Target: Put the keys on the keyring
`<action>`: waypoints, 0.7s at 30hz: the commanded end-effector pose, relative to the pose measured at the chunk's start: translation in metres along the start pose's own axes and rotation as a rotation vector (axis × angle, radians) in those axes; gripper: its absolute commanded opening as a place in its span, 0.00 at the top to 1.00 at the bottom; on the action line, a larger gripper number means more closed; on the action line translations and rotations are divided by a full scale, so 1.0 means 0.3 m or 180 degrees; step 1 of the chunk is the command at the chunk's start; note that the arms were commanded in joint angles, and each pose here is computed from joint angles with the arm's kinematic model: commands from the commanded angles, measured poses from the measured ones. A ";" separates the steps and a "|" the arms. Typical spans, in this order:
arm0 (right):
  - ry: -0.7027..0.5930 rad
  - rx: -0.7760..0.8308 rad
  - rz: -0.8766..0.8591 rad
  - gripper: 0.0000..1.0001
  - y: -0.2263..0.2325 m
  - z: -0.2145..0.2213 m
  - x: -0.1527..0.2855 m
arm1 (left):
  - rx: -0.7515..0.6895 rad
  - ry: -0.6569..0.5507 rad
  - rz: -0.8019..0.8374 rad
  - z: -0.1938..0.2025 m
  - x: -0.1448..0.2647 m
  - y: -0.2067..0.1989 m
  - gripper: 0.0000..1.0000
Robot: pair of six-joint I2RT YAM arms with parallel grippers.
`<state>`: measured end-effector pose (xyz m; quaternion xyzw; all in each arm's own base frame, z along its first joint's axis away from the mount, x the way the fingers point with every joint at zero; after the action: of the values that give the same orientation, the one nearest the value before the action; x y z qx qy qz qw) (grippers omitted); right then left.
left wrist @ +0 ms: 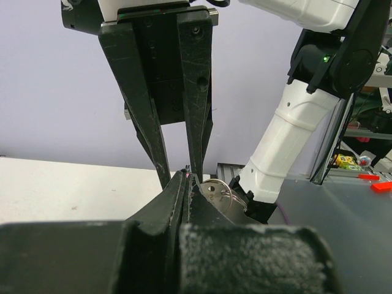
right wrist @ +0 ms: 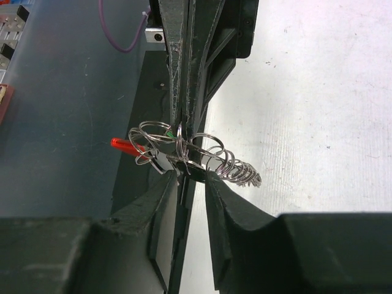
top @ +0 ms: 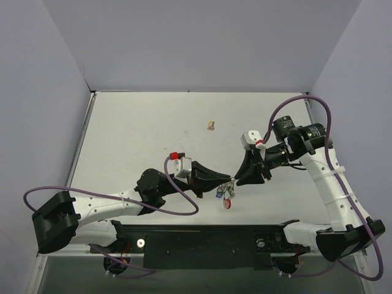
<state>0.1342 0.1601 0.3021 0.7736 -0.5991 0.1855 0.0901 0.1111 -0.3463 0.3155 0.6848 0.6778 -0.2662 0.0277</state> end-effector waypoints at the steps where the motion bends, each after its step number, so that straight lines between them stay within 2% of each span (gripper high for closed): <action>1: -0.0126 -0.0132 -0.0154 0.80 0.046 -0.037 -0.001 | -0.0084 -0.0292 0.0255 -0.076 -0.015 -0.056 1.00; 4: -0.0116 -0.0138 -0.0162 0.87 0.045 -0.037 -0.002 | -0.0081 -0.0293 0.0261 -0.077 -0.015 -0.058 1.00; 7: -0.0127 -0.0125 -0.0154 0.87 0.041 -0.042 -0.001 | -0.0080 -0.0298 0.0260 -0.080 -0.017 -0.056 1.00; 14: -0.0162 -0.0118 -0.0150 0.80 0.039 -0.057 0.002 | -0.0066 -0.0297 0.0260 -0.076 -0.019 -0.054 1.00; 21: -0.0196 -0.0118 -0.0155 0.80 0.045 -0.063 0.001 | -0.0044 -0.0292 0.0269 -0.069 -0.021 -0.053 1.00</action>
<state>0.1358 0.1624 0.3065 0.7759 -0.5964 0.1877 0.0837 0.1100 -0.3468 0.3184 0.6880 0.6709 -0.2747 0.0325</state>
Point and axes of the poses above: each gripper's point midway between its finger pads, its own x axis back along the fingers, its own y axis along the line the jaws close on, z = x × y, the point moved 4 cm from there along x, back along the fingers, and after that the axes turned 14 degrees about x, right-handed, at the moved point
